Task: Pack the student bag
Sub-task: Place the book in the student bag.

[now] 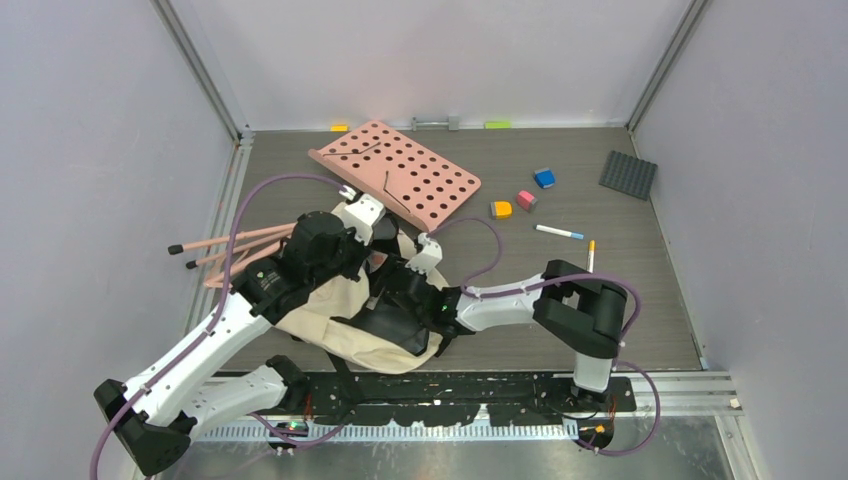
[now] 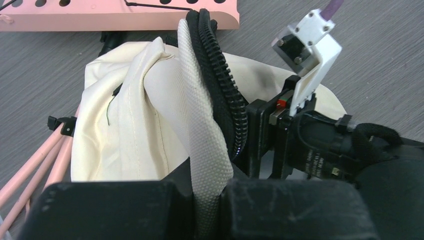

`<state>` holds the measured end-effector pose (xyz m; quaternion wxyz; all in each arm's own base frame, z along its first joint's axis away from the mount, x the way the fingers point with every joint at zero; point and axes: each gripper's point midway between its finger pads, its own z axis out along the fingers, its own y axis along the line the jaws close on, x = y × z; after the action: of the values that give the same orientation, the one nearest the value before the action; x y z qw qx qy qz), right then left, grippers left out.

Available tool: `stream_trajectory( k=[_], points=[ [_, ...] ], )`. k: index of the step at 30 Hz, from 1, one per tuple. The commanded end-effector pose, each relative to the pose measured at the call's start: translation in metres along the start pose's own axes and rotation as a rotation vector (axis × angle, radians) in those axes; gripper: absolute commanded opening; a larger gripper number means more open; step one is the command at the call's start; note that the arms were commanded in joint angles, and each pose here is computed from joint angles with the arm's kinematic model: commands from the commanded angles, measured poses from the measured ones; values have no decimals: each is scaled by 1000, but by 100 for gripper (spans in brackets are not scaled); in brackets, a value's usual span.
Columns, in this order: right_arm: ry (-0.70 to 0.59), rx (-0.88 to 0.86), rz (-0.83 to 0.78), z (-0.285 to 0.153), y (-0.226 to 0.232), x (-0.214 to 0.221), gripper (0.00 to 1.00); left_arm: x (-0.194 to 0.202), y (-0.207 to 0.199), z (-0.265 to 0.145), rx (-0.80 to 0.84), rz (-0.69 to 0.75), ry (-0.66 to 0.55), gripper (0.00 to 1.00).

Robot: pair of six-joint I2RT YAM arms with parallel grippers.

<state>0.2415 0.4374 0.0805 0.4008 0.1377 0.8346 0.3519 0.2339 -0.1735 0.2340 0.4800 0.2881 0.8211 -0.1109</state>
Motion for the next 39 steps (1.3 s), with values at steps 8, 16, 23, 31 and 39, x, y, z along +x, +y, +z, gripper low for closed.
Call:
stream_trajectory(
  k=[8,16,23,31,39],
  points=[
    [-37,-12,-97,-30,3,-27,62,-41,-2,-2,12,-16,-156,0],
    [38,-67,-108,-18,27,-5,51,-39,-2,0,12,-13,-145,0],
    [105,-135,-116,0,50,21,39,-39,-2,1,14,-13,-145,0],
    [93,-214,-170,11,90,23,37,-37,-3,4,19,-12,-134,0],
    [69,-213,-265,-15,73,12,52,-37,-2,3,13,-15,-136,0]
  ],
)
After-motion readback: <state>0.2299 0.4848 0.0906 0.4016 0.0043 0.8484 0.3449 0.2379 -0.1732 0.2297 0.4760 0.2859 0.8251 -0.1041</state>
